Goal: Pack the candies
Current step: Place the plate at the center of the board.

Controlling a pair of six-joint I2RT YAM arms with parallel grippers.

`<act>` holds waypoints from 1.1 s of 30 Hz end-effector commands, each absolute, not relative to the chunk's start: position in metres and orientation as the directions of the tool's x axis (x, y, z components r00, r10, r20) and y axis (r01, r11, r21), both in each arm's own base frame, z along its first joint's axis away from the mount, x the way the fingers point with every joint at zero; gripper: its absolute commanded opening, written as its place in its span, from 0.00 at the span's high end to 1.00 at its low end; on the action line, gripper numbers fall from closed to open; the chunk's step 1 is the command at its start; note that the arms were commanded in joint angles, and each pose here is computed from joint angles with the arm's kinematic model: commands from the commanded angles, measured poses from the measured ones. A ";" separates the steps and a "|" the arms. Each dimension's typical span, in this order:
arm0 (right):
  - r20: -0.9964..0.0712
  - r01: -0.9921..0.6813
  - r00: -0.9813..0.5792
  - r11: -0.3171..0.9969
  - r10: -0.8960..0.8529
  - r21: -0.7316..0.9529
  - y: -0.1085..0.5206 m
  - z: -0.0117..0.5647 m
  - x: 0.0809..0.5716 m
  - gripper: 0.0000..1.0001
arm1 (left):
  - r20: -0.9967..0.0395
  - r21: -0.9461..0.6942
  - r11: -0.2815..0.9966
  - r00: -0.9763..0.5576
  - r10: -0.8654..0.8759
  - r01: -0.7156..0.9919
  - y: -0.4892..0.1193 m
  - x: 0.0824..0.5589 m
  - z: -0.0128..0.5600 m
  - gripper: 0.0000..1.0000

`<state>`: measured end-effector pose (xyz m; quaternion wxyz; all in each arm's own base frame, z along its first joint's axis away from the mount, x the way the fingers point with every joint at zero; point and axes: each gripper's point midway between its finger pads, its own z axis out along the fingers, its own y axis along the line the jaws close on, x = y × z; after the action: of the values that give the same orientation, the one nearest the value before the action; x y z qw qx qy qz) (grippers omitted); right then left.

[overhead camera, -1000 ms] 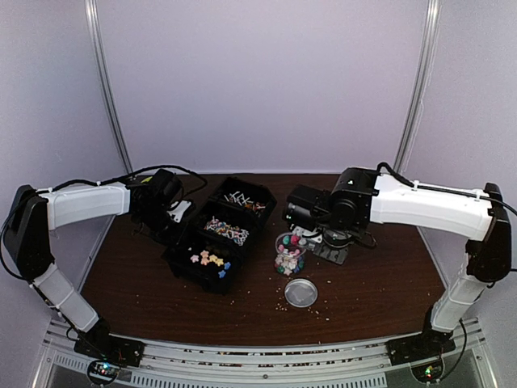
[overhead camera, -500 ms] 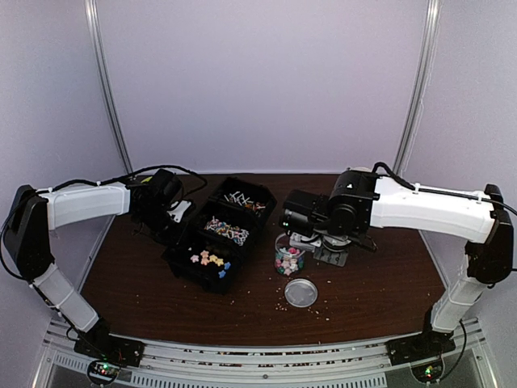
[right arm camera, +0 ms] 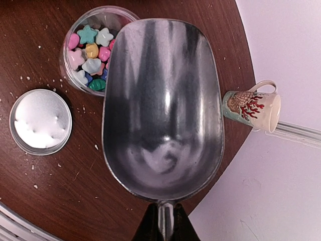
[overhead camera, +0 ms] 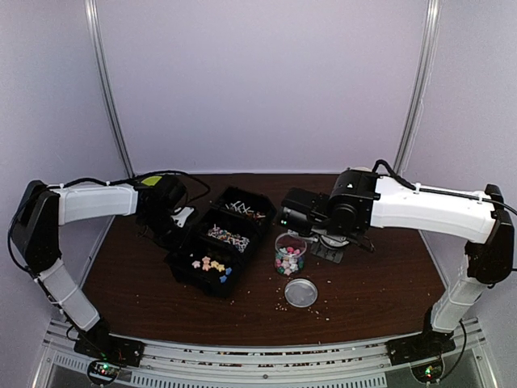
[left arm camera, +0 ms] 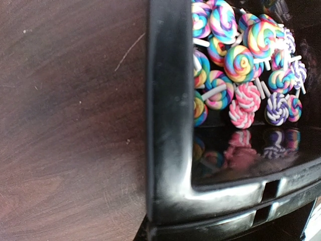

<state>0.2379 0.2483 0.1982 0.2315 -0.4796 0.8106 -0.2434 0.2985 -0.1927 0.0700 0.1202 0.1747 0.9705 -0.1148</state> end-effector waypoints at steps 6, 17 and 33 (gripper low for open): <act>-0.345 -0.623 -0.435 0.555 -0.832 -0.552 0.275 0.218 0.250 1.00 | -0.427 -0.252 0.878 -0.861 0.277 0.407 -0.222 0.337 0.103 1.00; -0.370 -0.631 -0.421 0.561 -0.828 -0.536 0.281 0.215 0.251 1.00 | -0.387 -0.255 0.880 -0.876 0.287 0.401 -0.223 0.335 0.090 0.97; -0.375 -0.630 -0.417 0.561 -0.828 -0.537 0.282 0.216 0.251 1.00 | -0.362 -0.234 0.893 -0.887 0.287 0.385 -0.218 0.334 0.082 0.87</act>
<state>0.2485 0.2831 0.2036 0.2906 -0.4538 0.8256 -0.1674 0.3142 -0.2052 0.0646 0.1211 0.1748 0.9688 -0.1276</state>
